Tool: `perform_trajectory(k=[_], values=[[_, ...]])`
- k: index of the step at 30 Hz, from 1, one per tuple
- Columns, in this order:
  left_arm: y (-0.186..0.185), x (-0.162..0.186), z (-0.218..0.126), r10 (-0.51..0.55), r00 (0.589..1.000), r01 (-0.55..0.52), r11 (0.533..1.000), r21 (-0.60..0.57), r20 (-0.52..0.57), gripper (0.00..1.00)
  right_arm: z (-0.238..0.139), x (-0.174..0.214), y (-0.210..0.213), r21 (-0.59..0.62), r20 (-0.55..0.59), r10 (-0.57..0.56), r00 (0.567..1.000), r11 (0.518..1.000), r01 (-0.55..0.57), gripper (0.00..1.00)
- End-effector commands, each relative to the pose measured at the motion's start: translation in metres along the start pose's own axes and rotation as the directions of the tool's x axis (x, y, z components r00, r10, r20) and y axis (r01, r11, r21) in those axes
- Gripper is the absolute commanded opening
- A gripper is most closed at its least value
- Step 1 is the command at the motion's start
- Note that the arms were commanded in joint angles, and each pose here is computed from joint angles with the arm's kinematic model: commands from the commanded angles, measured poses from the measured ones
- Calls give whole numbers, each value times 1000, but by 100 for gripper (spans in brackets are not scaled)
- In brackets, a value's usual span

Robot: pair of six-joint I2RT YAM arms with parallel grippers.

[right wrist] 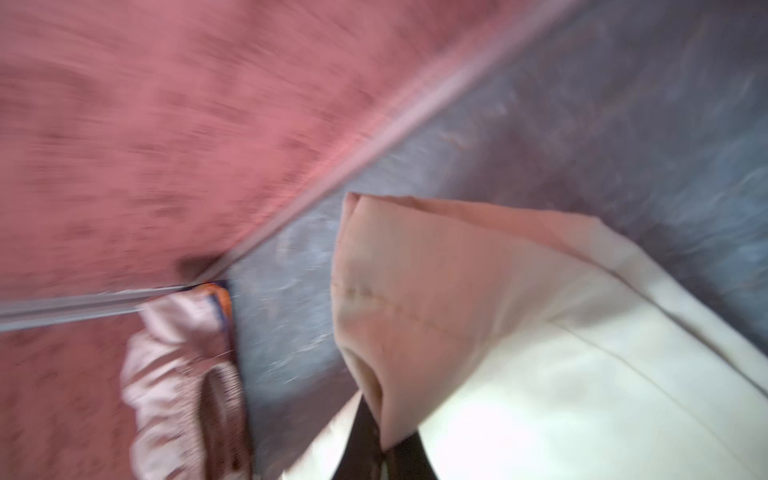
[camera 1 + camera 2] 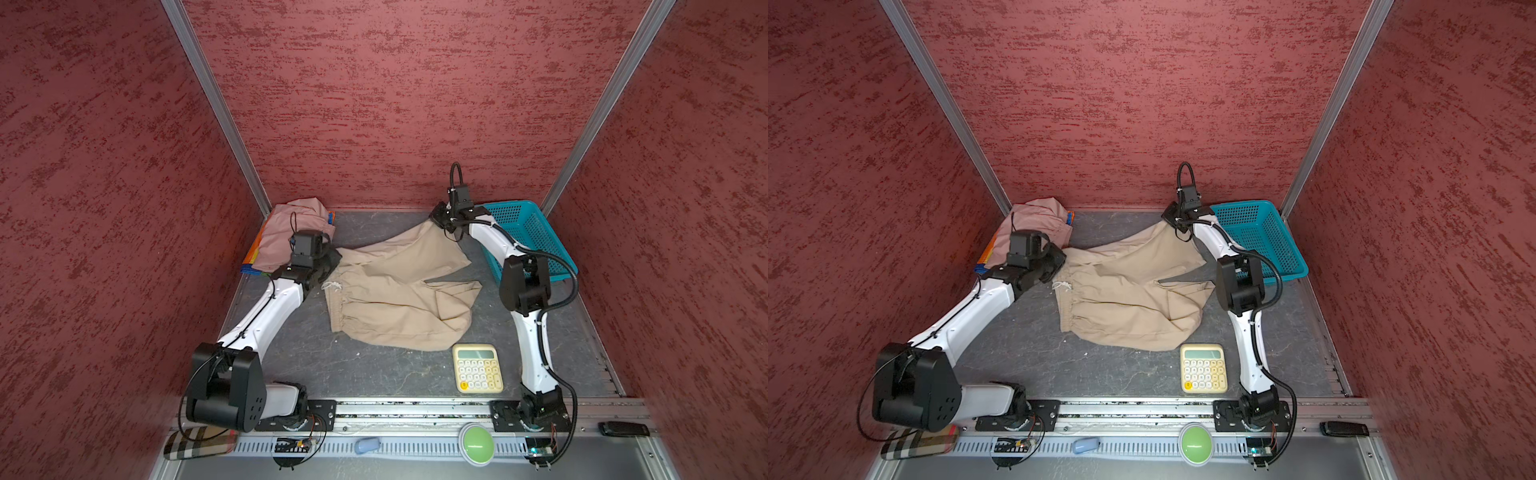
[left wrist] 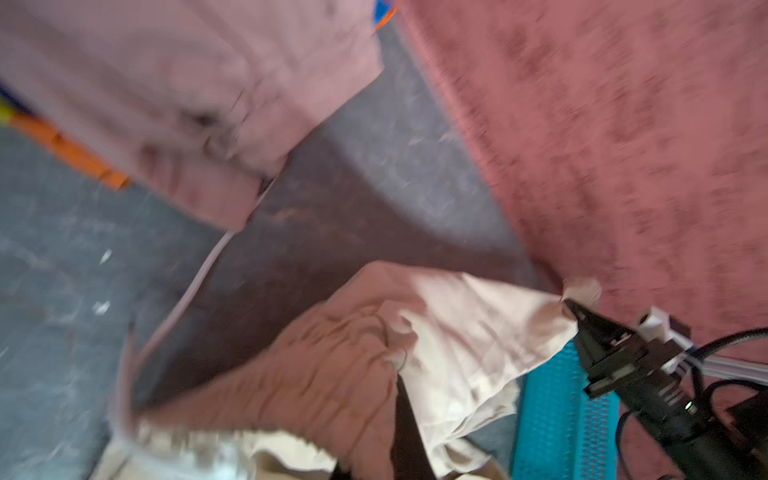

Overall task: Fold and stack the shorts
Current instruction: 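Lift the beige shorts high with both grippers to shake them out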

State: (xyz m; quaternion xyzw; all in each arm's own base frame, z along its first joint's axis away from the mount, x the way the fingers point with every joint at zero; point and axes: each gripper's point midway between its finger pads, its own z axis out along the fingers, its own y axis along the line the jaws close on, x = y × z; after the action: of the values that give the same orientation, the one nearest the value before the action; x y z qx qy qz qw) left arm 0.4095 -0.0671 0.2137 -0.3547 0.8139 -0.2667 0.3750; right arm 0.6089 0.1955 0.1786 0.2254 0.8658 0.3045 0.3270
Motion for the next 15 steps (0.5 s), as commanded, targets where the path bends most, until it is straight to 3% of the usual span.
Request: perform_trajectory(k=[1, 7, 15], values=[[-92, -69, -39, 82, 979, -123, 967, 221, 185, 0, -131, -79, 96, -177, 257, -102, 961, 973, 150, 0], [-194, -131, -136, 108, 920, -265, 881, 393, 377, 0, -287, -119, 158, -287, 460, -143, 876, 910, 299, 0], [-242, -121, -303, 85, 806, -435, 755, 490, 585, 0, -443, -113, 194, -326, 635, -189, 749, 813, 482, 0]])
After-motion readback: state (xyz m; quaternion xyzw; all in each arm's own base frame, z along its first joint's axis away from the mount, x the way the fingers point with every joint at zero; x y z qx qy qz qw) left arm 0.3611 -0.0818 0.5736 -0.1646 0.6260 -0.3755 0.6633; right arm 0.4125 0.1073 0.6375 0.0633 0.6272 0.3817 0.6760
